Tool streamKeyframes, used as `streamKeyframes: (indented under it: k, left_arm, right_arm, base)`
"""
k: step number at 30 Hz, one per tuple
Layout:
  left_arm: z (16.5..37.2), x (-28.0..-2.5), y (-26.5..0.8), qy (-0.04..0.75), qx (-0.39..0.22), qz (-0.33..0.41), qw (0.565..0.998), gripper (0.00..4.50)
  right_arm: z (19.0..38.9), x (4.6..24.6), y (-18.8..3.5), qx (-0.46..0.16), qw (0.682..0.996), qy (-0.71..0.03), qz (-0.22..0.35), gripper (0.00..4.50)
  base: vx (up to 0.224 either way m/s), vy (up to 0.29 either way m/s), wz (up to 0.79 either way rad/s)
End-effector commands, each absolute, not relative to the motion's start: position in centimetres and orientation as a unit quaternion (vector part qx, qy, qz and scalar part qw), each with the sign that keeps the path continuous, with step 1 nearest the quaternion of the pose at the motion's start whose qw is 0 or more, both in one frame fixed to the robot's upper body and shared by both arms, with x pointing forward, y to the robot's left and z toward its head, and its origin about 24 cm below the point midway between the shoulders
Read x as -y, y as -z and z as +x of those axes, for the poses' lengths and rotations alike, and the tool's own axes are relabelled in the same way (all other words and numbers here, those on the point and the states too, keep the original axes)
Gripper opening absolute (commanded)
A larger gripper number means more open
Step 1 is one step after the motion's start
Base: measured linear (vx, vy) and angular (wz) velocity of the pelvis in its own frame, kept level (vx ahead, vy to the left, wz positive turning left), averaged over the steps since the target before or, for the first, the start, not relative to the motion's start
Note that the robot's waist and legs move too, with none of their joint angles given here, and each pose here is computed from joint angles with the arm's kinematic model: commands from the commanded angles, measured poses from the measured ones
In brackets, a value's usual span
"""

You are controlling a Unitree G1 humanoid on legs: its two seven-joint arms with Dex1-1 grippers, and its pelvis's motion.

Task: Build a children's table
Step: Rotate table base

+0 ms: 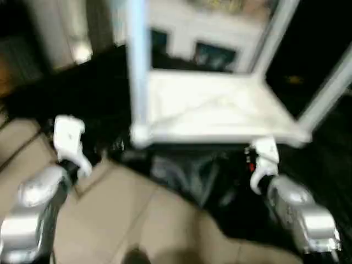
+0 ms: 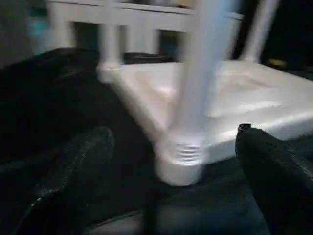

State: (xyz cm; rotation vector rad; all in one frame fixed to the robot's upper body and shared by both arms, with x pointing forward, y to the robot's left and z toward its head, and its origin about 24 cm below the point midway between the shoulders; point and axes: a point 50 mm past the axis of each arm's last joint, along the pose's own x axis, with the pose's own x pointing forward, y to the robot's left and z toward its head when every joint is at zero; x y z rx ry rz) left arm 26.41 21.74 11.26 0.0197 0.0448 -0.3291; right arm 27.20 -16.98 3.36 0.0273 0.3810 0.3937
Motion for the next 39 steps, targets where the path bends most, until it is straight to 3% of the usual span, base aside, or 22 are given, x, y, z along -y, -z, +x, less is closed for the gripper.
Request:
streamKeyframes:
  k: [1,6,9,11,15,23,31,39]
  left_arm:
    - [27.3,-20.9,-12.3,0.163,0.002,0.001,0.987,4.50]
    - [27.4,-18.5,-12.7,0.207,0.014,-0.006,0.978,4.50]
    - [27.5,-18.6,-12.1,0.180,0.009,0.009,0.984,4.50]
    - [27.8,-19.3,-11.5,0.120,-0.003,0.028,0.992,4.50]
    - [27.2,-19.6,-11.0,0.074,0.018,0.016,0.997,4.50]
    - [27.2,-18.9,-10.6,0.072,0.019,0.047,0.996,4.50]
    - [27.5,-19.1,-10.3,0.059,0.016,0.058,0.996,4.50]
    - [26.5,-19.6,-9.7,0.054,0.019,0.072,0.996,4.50]
  right_arm:
    - [27.6,17.5,-3.6,-0.185,0.967,-0.178,0.002,4.45]
    - [27.9,16.9,-4.1,-0.166,0.970,-0.176,0.008,4.45]
    - [28.1,16.5,-4.8,-0.133,0.976,-0.173,0.017,4.45]
    - [28.4,16.6,-5.3,-0.113,0.982,-0.149,0.017,4.45]
    - [28.3,16.9,-5.8,-0.091,0.989,-0.118,0.022,4.45]
    - [28.1,18.0,-5.9,-0.078,0.994,-0.065,0.042,4.45]
    - [28.1,17.3,-5.5,-0.087,0.993,-0.065,0.045,4.45]
    - [28.3,16.4,-6.0,-0.073,0.990,-0.110,0.048,4.45]
  base:
    - [-0.097,-0.005,0.22]
    - [-0.072,0.044,-0.04]
    - [-0.023,0.048,-0.18]
    - [-0.023,0.014,-0.09]
    - [0.000,0.000,0.00]
    - [-0.039,0.119,-0.52]
    - [-0.076,0.149,-0.60]
    - [-0.063,-0.096,-0.28]
